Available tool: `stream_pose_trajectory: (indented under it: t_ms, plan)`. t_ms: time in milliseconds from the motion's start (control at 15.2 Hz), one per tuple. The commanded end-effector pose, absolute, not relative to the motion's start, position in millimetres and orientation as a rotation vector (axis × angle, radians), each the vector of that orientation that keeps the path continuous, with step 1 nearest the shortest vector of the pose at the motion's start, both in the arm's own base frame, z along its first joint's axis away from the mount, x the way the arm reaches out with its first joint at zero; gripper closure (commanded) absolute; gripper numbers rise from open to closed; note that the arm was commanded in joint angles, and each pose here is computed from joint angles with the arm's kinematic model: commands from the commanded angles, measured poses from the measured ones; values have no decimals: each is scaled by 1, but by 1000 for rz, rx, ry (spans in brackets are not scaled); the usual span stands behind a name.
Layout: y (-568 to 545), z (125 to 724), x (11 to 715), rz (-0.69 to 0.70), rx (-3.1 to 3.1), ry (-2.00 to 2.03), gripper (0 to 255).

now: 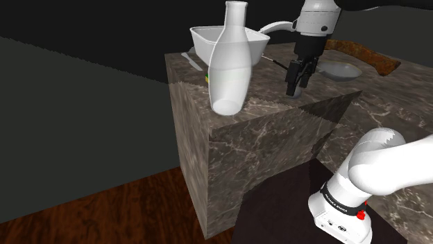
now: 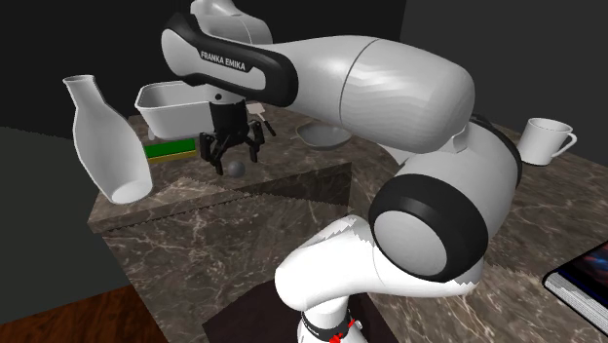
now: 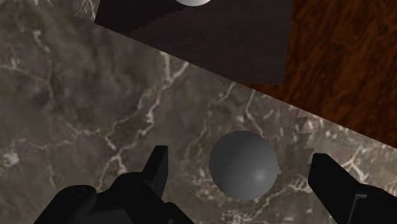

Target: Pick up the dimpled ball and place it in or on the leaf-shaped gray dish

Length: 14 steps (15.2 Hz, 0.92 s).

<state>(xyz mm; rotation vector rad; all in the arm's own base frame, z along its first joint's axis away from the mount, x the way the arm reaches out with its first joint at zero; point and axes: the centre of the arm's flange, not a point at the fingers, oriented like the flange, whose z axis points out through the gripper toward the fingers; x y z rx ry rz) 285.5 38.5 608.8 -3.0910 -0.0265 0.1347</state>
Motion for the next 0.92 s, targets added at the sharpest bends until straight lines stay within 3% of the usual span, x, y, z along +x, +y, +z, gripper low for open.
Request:
stream_pose_trajectory:
  t_ms: [0, 198, 264, 858]
  plan:
    - [38, 608, 285, 135, -3091, -27, 0]
    - [38, 608, 285, 135, -3091, -27, 0]
    - [38, 608, 285, 135, -3091, -27, 255]
    - [38, 608, 285, 135, -3091, -27, 255]
